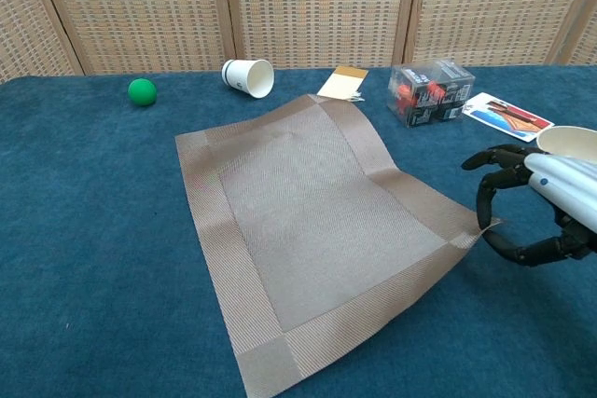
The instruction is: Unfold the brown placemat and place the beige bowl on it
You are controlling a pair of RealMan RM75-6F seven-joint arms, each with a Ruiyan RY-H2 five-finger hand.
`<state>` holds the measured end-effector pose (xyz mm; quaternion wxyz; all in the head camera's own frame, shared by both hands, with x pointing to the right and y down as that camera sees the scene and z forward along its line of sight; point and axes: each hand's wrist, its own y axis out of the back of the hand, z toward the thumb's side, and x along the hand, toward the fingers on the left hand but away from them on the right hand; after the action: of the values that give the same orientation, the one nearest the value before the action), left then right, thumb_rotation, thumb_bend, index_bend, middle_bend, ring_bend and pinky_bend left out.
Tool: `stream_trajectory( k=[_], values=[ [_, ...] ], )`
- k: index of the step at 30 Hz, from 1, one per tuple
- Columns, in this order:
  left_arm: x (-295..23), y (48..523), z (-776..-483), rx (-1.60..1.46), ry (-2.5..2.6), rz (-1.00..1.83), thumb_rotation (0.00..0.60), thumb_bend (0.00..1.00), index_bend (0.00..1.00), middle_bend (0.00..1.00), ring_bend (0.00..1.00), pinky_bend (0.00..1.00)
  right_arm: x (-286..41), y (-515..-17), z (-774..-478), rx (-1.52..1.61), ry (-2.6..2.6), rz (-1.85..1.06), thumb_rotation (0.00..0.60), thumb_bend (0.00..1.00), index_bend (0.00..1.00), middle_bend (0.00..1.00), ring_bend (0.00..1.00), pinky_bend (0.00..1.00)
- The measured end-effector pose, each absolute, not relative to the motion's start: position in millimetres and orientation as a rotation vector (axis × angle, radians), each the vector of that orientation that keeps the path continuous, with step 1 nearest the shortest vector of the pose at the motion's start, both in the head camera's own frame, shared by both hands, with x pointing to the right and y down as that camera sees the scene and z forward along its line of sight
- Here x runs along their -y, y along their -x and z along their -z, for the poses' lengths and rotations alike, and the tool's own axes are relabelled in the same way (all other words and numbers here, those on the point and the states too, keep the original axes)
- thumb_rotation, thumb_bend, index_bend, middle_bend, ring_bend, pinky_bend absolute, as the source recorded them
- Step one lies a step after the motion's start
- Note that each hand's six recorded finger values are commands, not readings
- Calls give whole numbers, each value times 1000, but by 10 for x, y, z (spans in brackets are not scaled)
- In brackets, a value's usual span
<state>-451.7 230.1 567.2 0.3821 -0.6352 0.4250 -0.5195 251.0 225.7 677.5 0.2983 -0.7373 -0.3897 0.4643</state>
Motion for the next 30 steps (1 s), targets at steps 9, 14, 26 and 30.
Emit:
stream_trajectory(
  k=[9, 14, 26, 30],
  values=[
    [-2300, 4517, -5672, -1084, 1618, 1326, 600, 235, 0, 0, 0, 0, -2085, -2814, -6691, 1018, 1857, -1279, 600, 627, 624, 233, 84, 0],
    [-2296, 4518, -5669, -1085, 1616, 1325, 600, 234, 0, 0, 0, 0, -1910, -3023, -6644, 1002, 1788, -1318, 600, 625, 625, 233, 85, 0],
    [-2292, 4522, -5671, -1085, 1615, 1326, 600, 234, 0, 0, 0, 0, -1544, -3443, -6514, 948, 1617, -1416, 600, 623, 625, 233, 85, 0],
    [-2293, 4518, -5673, -1084, 1614, 1326, 600, 235, 0, 0, 0, 0, -1406, -3557, -6442, 924, 1553, -1440, 600, 623, 625, 233, 85, 0]
  ],
)
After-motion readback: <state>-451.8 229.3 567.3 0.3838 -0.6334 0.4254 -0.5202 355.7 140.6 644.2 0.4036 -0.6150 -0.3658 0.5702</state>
